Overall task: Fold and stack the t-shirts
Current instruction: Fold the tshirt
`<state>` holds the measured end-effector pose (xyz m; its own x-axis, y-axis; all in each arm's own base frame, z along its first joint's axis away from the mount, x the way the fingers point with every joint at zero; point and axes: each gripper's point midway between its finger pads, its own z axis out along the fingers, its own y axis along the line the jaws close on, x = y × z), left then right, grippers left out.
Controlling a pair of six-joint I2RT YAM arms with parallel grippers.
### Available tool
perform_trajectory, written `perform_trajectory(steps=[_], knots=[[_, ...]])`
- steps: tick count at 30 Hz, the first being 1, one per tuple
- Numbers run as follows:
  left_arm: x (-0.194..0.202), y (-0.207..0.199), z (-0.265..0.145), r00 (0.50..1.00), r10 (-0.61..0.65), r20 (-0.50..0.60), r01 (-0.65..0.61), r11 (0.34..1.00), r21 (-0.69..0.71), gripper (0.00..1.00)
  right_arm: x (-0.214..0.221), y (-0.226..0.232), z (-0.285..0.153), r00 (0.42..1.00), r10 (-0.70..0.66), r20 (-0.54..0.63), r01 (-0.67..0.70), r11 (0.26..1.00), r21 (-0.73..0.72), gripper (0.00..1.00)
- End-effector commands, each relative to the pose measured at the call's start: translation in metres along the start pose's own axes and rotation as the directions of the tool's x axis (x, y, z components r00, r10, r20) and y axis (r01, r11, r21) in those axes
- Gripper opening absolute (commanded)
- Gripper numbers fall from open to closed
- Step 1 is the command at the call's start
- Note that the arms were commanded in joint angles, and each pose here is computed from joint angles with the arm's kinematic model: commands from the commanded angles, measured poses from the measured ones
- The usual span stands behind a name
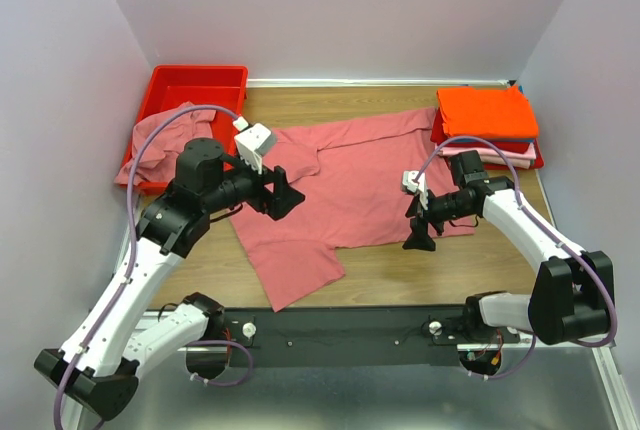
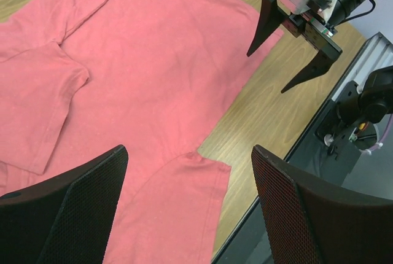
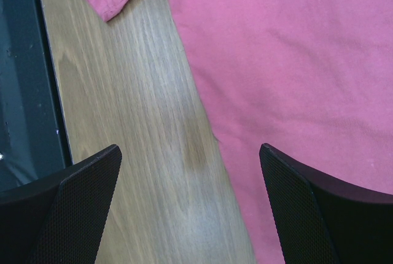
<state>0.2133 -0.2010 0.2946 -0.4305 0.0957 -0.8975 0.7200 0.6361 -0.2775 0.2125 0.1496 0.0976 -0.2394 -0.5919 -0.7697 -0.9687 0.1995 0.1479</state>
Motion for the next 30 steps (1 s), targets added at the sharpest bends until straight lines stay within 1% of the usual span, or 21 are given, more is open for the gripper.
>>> perform_trajectory(steps=[1,5,7,9,12,13,14,15,16,18,19,21,22,23,24,25,26,27,28,29,30], knots=[[-0.008,-0.002,-0.009,0.998,0.054,0.021,-0.054,0.998,-0.011,0.9,0.001,0.0,-0.001,1.0,-0.014,0.009,0.014,1.0,0.006,1.0],[-0.02,0.003,-0.011,0.993,0.106,0.043,-0.104,0.993,-0.048,0.93,0.001,0.0,-0.001,1.0,-0.014,0.011,0.014,1.0,0.004,1.0],[-0.03,0.009,-0.015,0.989,0.136,0.062,-0.13,0.987,-0.092,0.95,0.0,0.0,-0.001,1.0,-0.014,0.012,0.014,1.0,0.005,1.0],[-0.041,0.012,-0.017,0.976,0.196,0.092,-0.184,0.976,-0.119,0.98,0.0,0.0,-0.001,1.0,-0.015,0.013,0.015,1.0,0.006,1.0],[-0.052,0.008,-0.018,0.941,0.299,0.161,-0.285,0.953,-0.108,0.98,-0.001,0.0,-0.001,1.0,-0.016,0.016,0.016,1.0,0.005,1.0],[-0.047,0.008,-0.015,0.932,0.322,0.166,-0.31,0.946,-0.095,0.98,-0.002,0.0,-0.001,1.0,-0.017,0.019,0.016,1.0,0.002,1.0],[-0.056,0.003,-0.02,0.903,0.371,0.218,-0.358,0.929,-0.099,0.98,-0.001,0.001,-0.001,1.0,-0.014,0.02,0.014,1.0,0.001,1.0],[-0.055,0.004,-0.02,0.885,0.408,0.226,-0.394,0.913,-0.105,0.98,-0.002,0.001,-0.001,1.0,-0.014,0.022,0.014,1.0,0.0,1.0],[-0.052,0.006,-0.021,0.855,0.465,0.228,-0.449,0.885,-0.121,0.98,-0.003,0.001,-0.002,1.0,-0.017,0.023,0.017,1.0,0.002,1.0],[-0.042,0.013,-0.02,0.827,0.529,0.188,-0.512,0.848,-0.137,0.98,-0.003,0.001,-0.001,1.0,-0.016,0.024,0.016,1.0,0.001,1.0],[-0.025,0.02,-0.019,0.799,0.59,0.114,-0.577,0.807,-0.126,0.98,-0.003,0.001,-0.001,1.0,-0.016,0.024,0.016,1.0,0.001,1.0],[-0.008,0.028,-0.019,0.776,0.629,0.031,-0.624,0.775,-0.104,0.96,-0.003,0.002,-0.001,1.0,-0.019,0.024,0.019,1.0,0.0,1.0],[0.008,0.033,-0.022,0.734,0.678,-0.039,-0.679,0.731,-0.068,0.95,-0.002,0.002,-0.001,1.0,-0.015,0.023,0.015,1.0,-0.001,1.0],[0.019,0.035,-0.025,0.701,0.709,-0.078,-0.713,0.7,-0.038,0.96,-0.002,0.001,-0.001,1.0,-0.015,0.024,0.015,1.0,-0.002,1.0],[0.036,0.039,-0.026,0.651,0.749,-0.124,-0.753,0.657,0.012,0.95,-0.002,0.001,-0.001,1.0,-0.013,0.024,0.013,1.0,-0.004,1.0],[0.061,0.042,-0.032,0.616,0.763,-0.194,-0.766,0.638,0.078,0.95,-0.002,0.001,-0.001,1.0,-0.012,0.025,0.012,1.0,-0.003,1.0],[0.07,0.046,-0.033,0.541,0.813,-0.217,-0.812,0.572,0.12,0.94,-0.002,0.001,0.0,1.0,-0.01,0.024,0.011,1.0,-0.009,1.0],[0.083,0.055,-0.037,0.51,0.815,-0.276,-0.821,0.557,0.127,0.95,-0.002,0.001,0.0,1.0,-0.008,0.026,0.008,1.0,-0.01,1.0],[0.094,0.058,-0.039,0.484,0.818,-0.31,-0.822,0.547,0.159,0.96,-0.002,0.002,0.001,1.0,-0.008,0.027,0.008,1.0,-0.013,1.0],[0.1,0.057,-0.038,0.451,0.835,-0.316,-0.833,0.52,0.187,0.98,-0.002,0.001,0.001,1.0,-0.005,0.027,0.005,1.0,-0.014,1.0],[0.11,0.06,-0.038,0.434,0.836,-0.337,-0.833,0.514,0.202,0.98,-0.002,0.001,0.001,1.0,-0.002,0.026,0.002,1.0,-0.015,1.0]])
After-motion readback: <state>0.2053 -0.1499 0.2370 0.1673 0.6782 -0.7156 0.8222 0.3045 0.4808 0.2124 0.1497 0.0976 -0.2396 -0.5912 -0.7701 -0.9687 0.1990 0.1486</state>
